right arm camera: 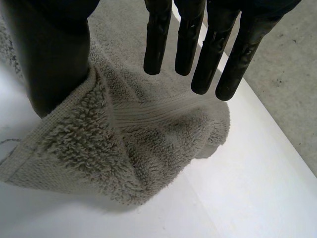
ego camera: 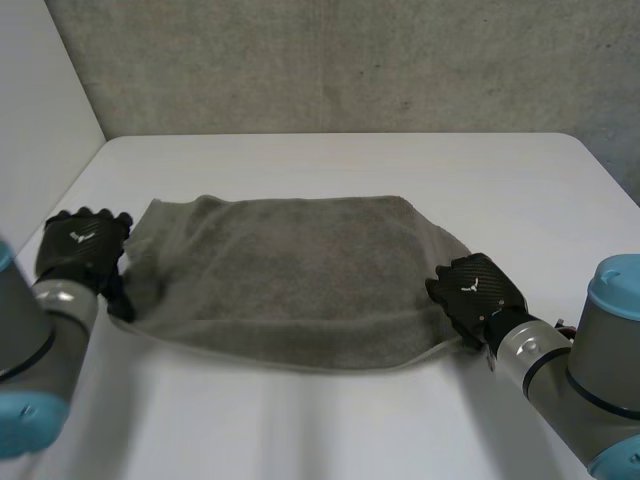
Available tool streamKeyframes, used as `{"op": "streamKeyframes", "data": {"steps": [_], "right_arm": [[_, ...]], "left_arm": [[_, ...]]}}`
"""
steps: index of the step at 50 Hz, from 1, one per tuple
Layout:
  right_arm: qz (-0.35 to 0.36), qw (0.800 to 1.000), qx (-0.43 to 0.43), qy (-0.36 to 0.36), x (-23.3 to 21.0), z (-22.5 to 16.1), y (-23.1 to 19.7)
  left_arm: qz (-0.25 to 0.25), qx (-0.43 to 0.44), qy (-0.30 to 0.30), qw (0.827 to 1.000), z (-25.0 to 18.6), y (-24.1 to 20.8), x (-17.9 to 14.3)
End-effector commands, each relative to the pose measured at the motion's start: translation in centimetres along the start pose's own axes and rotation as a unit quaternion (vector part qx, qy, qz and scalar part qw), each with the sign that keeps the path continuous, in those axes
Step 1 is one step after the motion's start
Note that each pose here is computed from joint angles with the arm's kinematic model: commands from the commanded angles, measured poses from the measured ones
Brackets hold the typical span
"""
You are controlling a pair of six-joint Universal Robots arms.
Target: Fold the towel.
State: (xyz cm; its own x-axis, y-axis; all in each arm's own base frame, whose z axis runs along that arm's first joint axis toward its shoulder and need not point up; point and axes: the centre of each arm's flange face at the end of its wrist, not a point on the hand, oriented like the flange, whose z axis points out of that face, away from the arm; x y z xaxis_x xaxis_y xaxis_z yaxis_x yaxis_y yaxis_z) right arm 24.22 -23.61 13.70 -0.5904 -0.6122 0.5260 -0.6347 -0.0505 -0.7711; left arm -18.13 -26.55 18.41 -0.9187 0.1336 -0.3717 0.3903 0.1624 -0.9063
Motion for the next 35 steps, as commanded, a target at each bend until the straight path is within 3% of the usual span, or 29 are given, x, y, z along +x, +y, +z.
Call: {"op": "streamKeyframes", "data": {"steps": [1, 11, 21, 26, 35], "right_arm": [[-0.002, 1.0, -0.002, -0.002, -0.1, 0.1, 0.1], [-0.001, 1.0, -0.009, -0.007, -0.4, 0.2, 0.5], [0.0, 1.0, -0.011, -0.004, -0.3, 0.3, 0.6], [0.0, 1.0, -0.012, -0.002, -0.2, 0.3, 0.6], [-0.001, 1.0, -0.01, -0.006, -0.4, 0.2, 0.6]], "left_arm": [[-0.059, 0.028, -0.039, 0.997, -3.2, 0.1, -2.5], [-0.073, 0.04, -0.081, 0.993, -2.9, 0.2, -4.8], [-0.053, 0.065, 0.061, 0.995, -3.5, 0.4, -1.9], [0.016, 0.068, 0.143, 0.987, -4.6, 1.0, -0.3], [0.111, 0.005, 0.146, 0.983, -4.4, 2.9, -1.5]]}}
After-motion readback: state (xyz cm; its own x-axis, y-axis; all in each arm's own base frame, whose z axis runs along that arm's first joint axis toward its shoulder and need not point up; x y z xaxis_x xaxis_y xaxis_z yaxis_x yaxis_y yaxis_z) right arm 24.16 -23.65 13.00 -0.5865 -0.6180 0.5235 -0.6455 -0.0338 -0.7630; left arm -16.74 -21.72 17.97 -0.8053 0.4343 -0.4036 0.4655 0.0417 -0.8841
